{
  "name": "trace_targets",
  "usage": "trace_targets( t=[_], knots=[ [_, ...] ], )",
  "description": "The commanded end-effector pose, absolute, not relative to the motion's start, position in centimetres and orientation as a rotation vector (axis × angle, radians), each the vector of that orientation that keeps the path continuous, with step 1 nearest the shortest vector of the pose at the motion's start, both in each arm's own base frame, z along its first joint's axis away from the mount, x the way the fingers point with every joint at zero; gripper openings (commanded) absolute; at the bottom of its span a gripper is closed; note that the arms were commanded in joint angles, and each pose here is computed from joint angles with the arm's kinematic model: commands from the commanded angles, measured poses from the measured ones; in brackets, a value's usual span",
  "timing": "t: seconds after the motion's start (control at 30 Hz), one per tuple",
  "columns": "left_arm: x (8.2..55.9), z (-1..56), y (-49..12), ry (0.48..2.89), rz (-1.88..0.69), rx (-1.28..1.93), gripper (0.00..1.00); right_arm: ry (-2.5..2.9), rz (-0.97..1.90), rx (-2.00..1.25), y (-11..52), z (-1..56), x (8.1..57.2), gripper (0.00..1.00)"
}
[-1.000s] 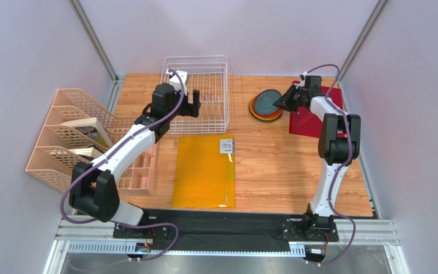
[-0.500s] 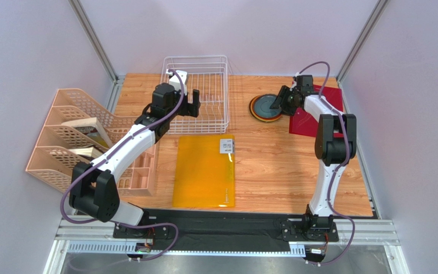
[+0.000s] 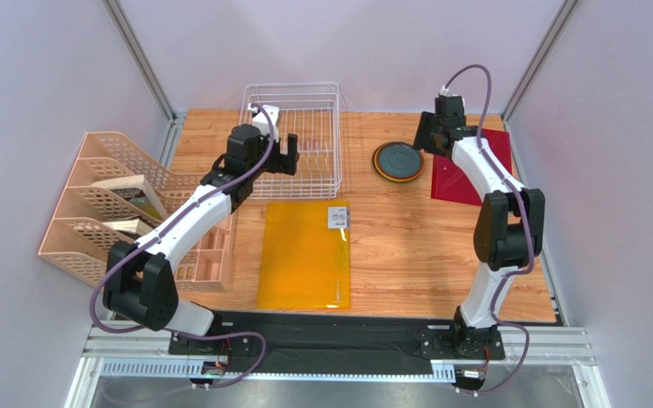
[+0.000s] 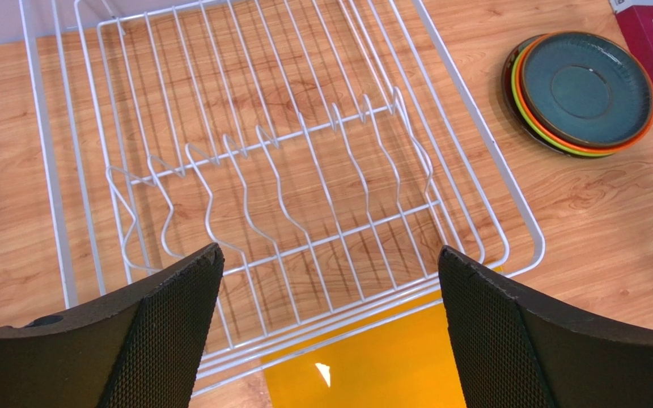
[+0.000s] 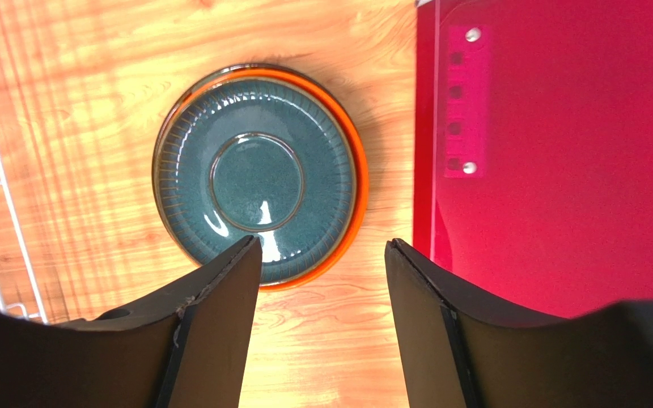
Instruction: Unload the plates from the dish rack
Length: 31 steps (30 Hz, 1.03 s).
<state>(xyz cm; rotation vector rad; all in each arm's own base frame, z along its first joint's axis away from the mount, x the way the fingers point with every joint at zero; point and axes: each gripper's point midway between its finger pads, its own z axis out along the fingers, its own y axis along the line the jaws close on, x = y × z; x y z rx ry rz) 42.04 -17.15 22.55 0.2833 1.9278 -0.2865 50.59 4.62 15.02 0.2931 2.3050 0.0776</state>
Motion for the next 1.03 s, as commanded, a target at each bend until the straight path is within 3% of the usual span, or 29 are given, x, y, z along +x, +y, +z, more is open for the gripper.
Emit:
trace_targets(
  t=[0.0, 0.13, 0.43, 1.0],
  knots=[
    [41.5, 26.8, -17.4, 1.845, -0.329, 0.266, 1.0, 2.235, 0.012, 0.293, 3.9, 18.3, 48.3, 0.61],
    [41.1, 27.9, -16.7, 1.829, -0.313, 0.233, 1.0, 2.13, 0.045, 0.263, 5.0, 21.7, 45.7, 0.6],
    [39.6, 30.1, -15.8, 1.806, -0.312, 0.208, 1.0, 1.947, -0.031, 0.121, 7.2, 23.2, 40.2, 0.6],
    [37.9, 32.4, -14.8, 1.756, -0.3, 0.194, 1.0, 1.829, -0.043, 0.142, 6.2, 27.5, 38.3, 0.59]
  ],
)
